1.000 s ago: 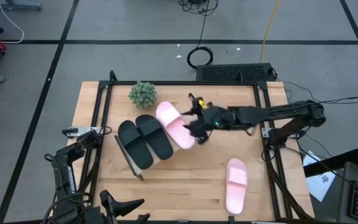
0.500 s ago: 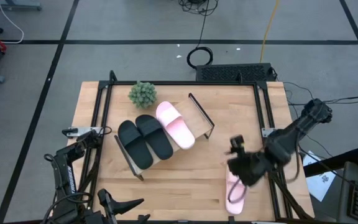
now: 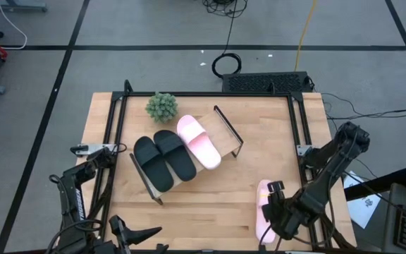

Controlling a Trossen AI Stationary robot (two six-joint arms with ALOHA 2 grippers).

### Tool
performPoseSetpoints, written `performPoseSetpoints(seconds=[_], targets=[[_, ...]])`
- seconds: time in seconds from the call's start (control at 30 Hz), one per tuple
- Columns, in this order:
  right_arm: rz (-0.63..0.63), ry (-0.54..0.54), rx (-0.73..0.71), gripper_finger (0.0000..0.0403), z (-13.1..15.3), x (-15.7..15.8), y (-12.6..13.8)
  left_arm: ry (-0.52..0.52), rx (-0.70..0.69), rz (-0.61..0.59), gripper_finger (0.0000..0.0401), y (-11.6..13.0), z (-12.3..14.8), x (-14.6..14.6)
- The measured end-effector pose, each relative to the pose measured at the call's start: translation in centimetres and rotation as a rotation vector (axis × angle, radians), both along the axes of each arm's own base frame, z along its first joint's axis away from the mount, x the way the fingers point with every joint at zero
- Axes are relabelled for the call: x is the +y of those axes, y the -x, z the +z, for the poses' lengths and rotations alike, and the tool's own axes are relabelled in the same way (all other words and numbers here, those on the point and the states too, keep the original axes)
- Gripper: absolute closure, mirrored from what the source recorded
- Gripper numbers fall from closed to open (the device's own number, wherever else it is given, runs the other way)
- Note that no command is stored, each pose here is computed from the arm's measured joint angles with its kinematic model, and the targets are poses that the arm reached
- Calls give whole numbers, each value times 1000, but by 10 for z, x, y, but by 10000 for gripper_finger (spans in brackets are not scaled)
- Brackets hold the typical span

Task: Pick and place slides into the shelf
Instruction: Put the pink slide on the shelf

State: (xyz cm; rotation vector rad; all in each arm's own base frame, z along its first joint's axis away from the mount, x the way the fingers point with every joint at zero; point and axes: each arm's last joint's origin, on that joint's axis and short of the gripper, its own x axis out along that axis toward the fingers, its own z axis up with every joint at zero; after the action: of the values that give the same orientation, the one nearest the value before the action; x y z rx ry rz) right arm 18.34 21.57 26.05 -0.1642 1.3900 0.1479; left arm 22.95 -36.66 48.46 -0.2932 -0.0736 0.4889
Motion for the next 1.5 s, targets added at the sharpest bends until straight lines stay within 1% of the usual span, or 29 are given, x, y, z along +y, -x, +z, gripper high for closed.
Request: performPoseSetpoints(seconds=[0.17,0.27,0.4,0.53,0.67,0.93,1.03,1.27,1.37,1.43,1.5], targets=[[-73,-36,-15,207,-10,11,-6,2,-1,-5,210,2,0,-1],[-93,-16,3,207,-20,16,-9,2,-1,-5,210,2,0,-1],[-69,74,69,207,-36,19,-10,-7,4,-10,210,3,0,-2],[-98,189,151,207,-48,15,-7,-23,12,-12,210,4,-2,-3],[-115,248,158,207,-57,15,-9,-26,13,-17,210,6,-2,-4],[-119,223,137,207,-64,19,-13,-29,15,-31,210,11,-2,-8],[-132,244,127,207,-69,16,-12,-42,21,-37,210,13,-3,-9],[-256,325,172,207,-93,-4,-4,-52,26,-44,210,16,-4,-11],[-328,353,189,207,-105,-14,2,-56,28,-44,210,16,-4,-11],[-367,380,203,213,-111,-20,5,-56,28,-44,210,16,-4,-11],[-394,398,207,229,-114,-23,8,-59,30,-44,210,16,-4,-11]])
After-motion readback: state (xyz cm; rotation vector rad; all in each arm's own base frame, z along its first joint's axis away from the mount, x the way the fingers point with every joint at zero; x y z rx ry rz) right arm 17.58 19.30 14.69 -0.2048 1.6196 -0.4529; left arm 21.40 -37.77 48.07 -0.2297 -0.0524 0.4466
